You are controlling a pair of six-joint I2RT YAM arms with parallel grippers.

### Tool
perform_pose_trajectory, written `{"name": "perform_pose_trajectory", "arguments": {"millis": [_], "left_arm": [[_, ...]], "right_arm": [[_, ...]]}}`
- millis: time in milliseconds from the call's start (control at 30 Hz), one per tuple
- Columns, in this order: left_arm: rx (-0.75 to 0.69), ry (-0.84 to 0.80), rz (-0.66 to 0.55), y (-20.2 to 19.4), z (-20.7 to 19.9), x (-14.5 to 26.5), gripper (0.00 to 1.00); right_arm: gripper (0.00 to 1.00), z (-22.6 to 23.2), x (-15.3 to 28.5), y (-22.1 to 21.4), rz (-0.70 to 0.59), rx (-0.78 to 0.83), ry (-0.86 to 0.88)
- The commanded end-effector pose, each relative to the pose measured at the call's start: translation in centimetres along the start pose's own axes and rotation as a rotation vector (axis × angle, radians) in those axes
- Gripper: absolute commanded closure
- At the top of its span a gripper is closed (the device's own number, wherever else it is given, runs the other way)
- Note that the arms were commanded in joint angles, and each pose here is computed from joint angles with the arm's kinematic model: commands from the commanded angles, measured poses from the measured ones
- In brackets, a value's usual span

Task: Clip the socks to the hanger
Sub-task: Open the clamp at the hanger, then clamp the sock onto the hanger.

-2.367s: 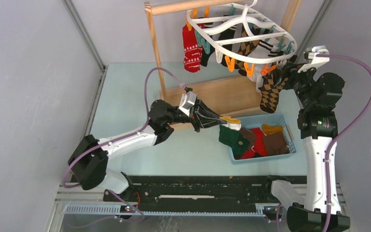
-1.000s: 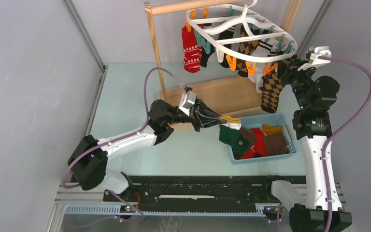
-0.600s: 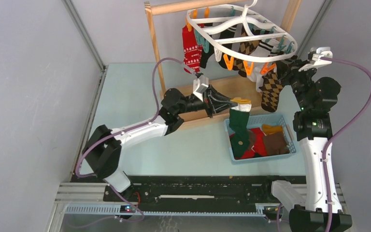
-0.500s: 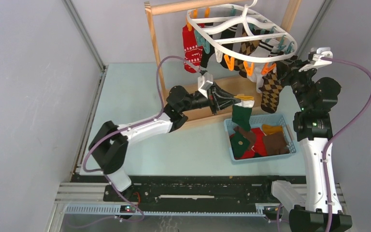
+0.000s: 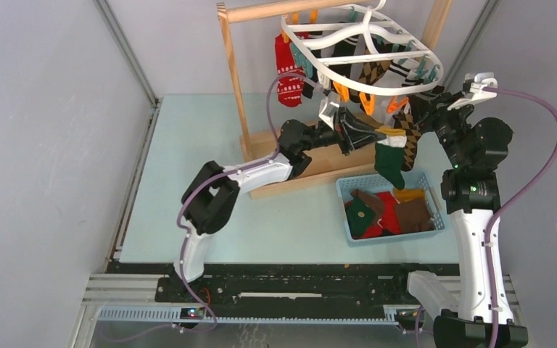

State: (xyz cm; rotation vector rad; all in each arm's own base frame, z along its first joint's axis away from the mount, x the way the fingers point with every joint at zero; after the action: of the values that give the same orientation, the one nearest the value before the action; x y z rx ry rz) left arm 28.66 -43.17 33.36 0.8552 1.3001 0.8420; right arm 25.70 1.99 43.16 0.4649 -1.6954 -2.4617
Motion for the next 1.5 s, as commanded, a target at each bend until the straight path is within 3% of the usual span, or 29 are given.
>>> {"name": "perform_pose_trajectory", "arguments": {"millis": [0,333,733,1467], "left_arm": [[0.034,-0.101,-0.156,2.9,0.0,-1.7,1.0],[0.122,-0.149,-0.205,1.6,0.9,-2.5,1.0],[0.177,-0.086,-0.235,0.0,2.6,-2.4,1.0],[0.216,-0.089,-0.279,1.0,4.0,-3.1,1.0]], "right_arm": [[0.82,0.6,0.5,0.4,-0.01,-0.029,0.029],[0.82,0.8,0.9,0.7,-0.012,-0.052,0.053],[0.83,1.1,1.1,0.6,0.005,-0.069,0.067],[0.83,1.0,1.0,0.1,0.035,-0.078,0.086]]}}
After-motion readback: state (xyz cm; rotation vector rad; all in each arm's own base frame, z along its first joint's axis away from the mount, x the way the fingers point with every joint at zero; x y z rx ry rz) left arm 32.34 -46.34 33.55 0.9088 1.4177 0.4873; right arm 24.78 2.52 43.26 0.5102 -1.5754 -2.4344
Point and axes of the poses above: each gripper's point midway between its finger pads, its own x axis back along the fingers, its own z axis along the line the jaws close on, y = z × x, the point moved 8 cm from there along x, back along the fingers, and after that the axes turned 12 degrees about -x, right-handed, at the moved point
